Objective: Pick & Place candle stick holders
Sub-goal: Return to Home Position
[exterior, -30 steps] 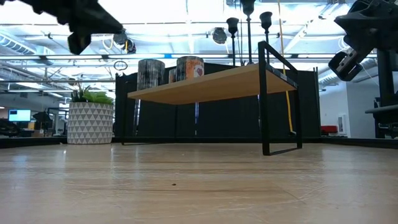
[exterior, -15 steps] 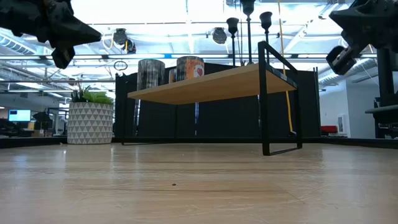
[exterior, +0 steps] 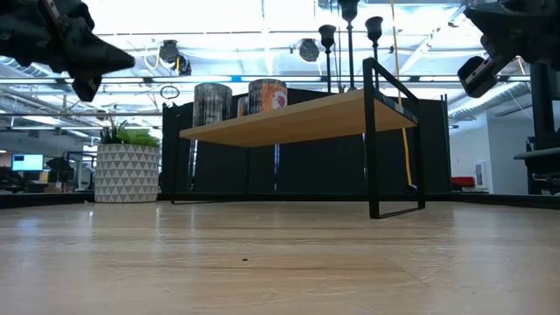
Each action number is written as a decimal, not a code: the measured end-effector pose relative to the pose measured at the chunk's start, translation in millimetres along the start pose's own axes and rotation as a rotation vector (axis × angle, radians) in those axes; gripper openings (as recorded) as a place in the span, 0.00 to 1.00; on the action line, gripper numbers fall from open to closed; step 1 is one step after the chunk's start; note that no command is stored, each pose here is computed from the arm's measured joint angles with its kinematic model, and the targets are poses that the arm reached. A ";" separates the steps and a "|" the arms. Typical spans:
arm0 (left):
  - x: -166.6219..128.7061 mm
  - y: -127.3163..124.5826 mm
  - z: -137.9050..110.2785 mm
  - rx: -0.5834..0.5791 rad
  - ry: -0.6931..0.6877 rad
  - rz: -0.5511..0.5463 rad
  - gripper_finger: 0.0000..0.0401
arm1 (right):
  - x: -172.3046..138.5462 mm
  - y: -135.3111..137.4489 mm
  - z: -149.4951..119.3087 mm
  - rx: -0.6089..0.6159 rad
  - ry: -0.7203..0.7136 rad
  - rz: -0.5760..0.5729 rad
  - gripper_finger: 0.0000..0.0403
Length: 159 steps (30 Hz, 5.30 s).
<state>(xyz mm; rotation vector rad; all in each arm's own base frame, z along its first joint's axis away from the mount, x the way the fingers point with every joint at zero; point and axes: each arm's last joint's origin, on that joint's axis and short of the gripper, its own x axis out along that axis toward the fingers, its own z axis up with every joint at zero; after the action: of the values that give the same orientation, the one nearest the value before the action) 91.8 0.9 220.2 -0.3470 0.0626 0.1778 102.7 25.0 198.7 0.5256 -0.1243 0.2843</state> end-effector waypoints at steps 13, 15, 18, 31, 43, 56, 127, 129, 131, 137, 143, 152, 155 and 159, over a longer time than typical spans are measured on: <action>14.0 15.3 -39.2 -0.095 -0.034 -0.028 0.08 | 0.0 -0.7 -1.3 -0.069 0.014 -0.006 0.00; 16.0 17.9 -47.1 -0.107 -0.019 -0.023 0.08 | 0.0 -0.8 -1.5 -0.112 0.015 -0.007 0.00; 16.5 18.8 -50.5 -0.111 -0.002 -0.023 0.08 | -0.1 -1.7 -3.0 -0.122 0.033 -0.016 0.00; 16.5 19.1 -51.4 0.049 0.008 -0.020 0.08 | -8.3 5.9 1.1 -0.119 0.091 0.130 0.00; 16.6 19.3 -51.7 0.101 0.011 -0.017 0.08 | -13.0 -9.1 -11.0 -0.201 0.126 -0.154 0.00; 16.6 19.5 -51.7 0.122 0.010 -0.011 0.08 | -15.0 -12.6 -13.3 -0.320 0.145 -0.225 0.00; 16.6 18.0 -47.7 0.103 -0.034 -0.024 0.08 | -15.0 -12.6 -13.3 -0.292 0.141 -0.227 0.00; 16.6 18.0 -47.7 0.103 -0.034 -0.023 0.08 | -15.0 -12.6 -13.3 -0.291 0.141 -0.227 0.00; 16.6 18.0 -47.7 0.103 -0.034 -0.023 0.08 | -15.0 -12.6 -13.3 -0.292 0.141 -0.227 0.00; 16.6 18.0 -47.7 0.103 -0.034 -0.024 0.08 | -15.0 -12.6 -13.3 -0.292 0.141 -0.227 0.00; 16.6 18.0 -47.7 0.103 -0.034 -0.024 0.08 | -15.0 -12.6 -13.3 -0.291 0.141 -0.227 0.00; 16.6 18.0 -47.7 0.103 -0.034 -0.024 0.08 | -15.0 -12.6 -13.3 -0.291 0.141 -0.227 0.00; 16.6 18.0 -47.7 0.103 -0.034 -0.024 0.08 | -15.0 -12.6 -13.3 -0.292 0.141 -0.227 0.00; 16.6 18.0 -47.7 0.103 -0.034 -0.024 0.08 | -15.0 -12.6 -13.3 -0.291 0.141 -0.227 0.00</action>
<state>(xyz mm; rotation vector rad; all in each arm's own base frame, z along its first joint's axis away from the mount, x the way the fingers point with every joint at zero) 103.3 3.8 168.0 -0.2421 0.0342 0.1564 92.7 17.8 178.5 0.2260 0.0318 0.0780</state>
